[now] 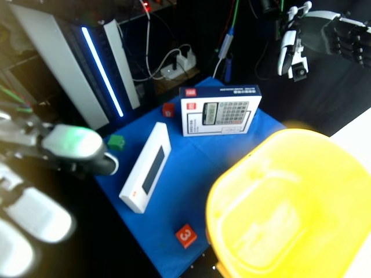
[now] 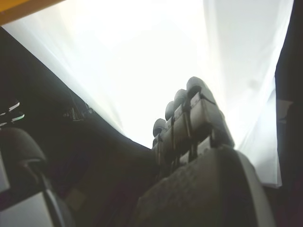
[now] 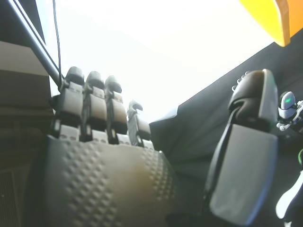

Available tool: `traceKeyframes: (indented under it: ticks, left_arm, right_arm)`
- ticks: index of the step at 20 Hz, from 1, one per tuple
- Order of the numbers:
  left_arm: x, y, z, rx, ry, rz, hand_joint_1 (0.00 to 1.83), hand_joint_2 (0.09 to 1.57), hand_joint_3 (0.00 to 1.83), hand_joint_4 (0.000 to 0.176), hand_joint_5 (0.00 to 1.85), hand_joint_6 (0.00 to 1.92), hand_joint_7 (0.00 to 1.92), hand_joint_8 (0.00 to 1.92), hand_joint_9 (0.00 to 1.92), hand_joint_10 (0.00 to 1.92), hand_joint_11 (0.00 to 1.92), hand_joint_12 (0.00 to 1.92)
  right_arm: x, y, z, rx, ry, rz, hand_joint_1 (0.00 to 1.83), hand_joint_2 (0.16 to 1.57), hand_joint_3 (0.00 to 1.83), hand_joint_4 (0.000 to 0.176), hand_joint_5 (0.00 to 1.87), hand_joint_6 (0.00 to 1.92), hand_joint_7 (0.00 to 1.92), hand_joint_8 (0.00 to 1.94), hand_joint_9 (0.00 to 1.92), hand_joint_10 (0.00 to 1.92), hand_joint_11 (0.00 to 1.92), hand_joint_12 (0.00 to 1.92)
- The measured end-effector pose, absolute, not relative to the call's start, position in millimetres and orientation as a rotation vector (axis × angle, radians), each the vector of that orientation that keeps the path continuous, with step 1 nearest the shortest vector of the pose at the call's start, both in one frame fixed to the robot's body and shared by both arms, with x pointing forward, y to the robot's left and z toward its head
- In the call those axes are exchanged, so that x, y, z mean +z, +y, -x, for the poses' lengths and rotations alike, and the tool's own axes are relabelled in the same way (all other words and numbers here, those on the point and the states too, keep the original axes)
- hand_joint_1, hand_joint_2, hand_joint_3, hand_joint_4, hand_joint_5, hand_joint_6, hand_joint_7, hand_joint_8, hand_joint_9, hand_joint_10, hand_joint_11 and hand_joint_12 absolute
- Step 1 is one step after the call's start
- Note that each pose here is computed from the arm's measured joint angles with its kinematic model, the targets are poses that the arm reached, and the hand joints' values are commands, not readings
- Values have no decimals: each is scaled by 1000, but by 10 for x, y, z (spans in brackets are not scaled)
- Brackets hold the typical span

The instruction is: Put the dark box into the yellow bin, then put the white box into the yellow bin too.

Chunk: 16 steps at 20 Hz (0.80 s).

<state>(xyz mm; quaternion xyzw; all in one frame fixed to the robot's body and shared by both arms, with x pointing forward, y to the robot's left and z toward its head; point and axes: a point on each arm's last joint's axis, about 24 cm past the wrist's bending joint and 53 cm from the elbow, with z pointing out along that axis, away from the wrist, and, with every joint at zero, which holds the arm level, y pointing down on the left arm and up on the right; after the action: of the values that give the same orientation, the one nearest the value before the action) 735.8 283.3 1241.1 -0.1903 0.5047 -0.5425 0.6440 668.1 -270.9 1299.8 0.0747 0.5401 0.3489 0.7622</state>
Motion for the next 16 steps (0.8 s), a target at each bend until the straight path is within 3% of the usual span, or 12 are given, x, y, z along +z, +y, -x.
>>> traceKeyframes:
  ticks: [4,5,7,8,9,10,11,12,13,14,15,16]
  left_arm:
    - [12410,2818,-7354,-1236,1154,426,404,1098,2,34,159,1,69,0,2,0,0,0]
    - [12408,2795,-7349,-1245,1159,421,429,1085,0,64,170,5,49,0,0,0,0,0]
    - [12431,2698,-7308,-1270,1182,377,450,1116,2,88,191,4,98,5,23,3,0,0]
    - [12466,2633,-7270,-1283,1190,349,492,1143,9,80,210,8,120,8,57,12,32,15]
    - [12501,2547,-7193,-1298,1203,303,498,1110,0,67,228,7,170,25,144,5,6,313]
    - [12516,2474,-7128,-1309,1217,265,460,1049,0,63,208,1,217,10,200,5,0,508]
    - [12510,2396,-7070,-1321,1233,236,426,1023,0,49,154,3,216,3,188,3,0,432]
    - [12512,2322,-7010,-1334,1245,204,390,1034,2,66,146,3,218,2,184,2,0,416]
    - [12519,2271,-6959,-1343,1253,181,326,1060,8,97,117,2,218,1,165,0,0,321]
    - [12543,2238,-6903,-1349,1259,153,252,1104,10,98,153,8,224,1,164,1,0,284]
    - [12587,2214,-6830,-1352,1265,117,195,1091,2,45,205,3,221,0,174,1,0,314]
    - [12637,2202,-6756,-1352,1271,77,187,1060,0,24,191,0,202,0,169,0,0,340]
  right_arm:
    - [12996,-2705,-6681,759,1175,-162,221,1056,2,6,302,9,344,3,292,3,83,383]
    - [12991,-2701,-6682,761,1176,-162,222,1051,0,2,313,11,356,7,302,6,93,386]
    - [12985,-2689,-6683,763,1177,-162,227,1020,1,14,330,1,362,1,304,2,116,350]
    - [12980,-2682,-6684,765,1177,-162,221,1012,0,7,325,0,360,0,310,3,132,344]
    - [12972,-2675,-6687,766,1179,-163,252,986,0,30,361,4,381,1,321,1,183,278]
    - [12972,-2674,-6689,765,1179,-160,256,987,0,36,383,0,397,0,331,0,217,237]
    - [12973,-2680,-6691,765,1178,-163,244,1000,4,16,385,0,399,0,342,3,229,229]
    - [12976,-2684,-6692,763,1177,-161,242,1003,5,11,387,1,402,1,342,3,229,227]
    - [12973,-2680,-6693,764,1178,-162,253,990,0,21,395,3,405,2,342,3,222,222]
    - [12969,-2674,-6694,766,1178,-163,239,1002,4,10,387,0,402,0,330,0,211,218]
    - [12961,-2664,-6695,768,1180,-162,228,1003,4,22,390,2,407,3,332,2,213,219]
    - [12957,-2666,-6698,768,1181,-164,234,995,0,30,392,2,413,4,332,2,213,217]
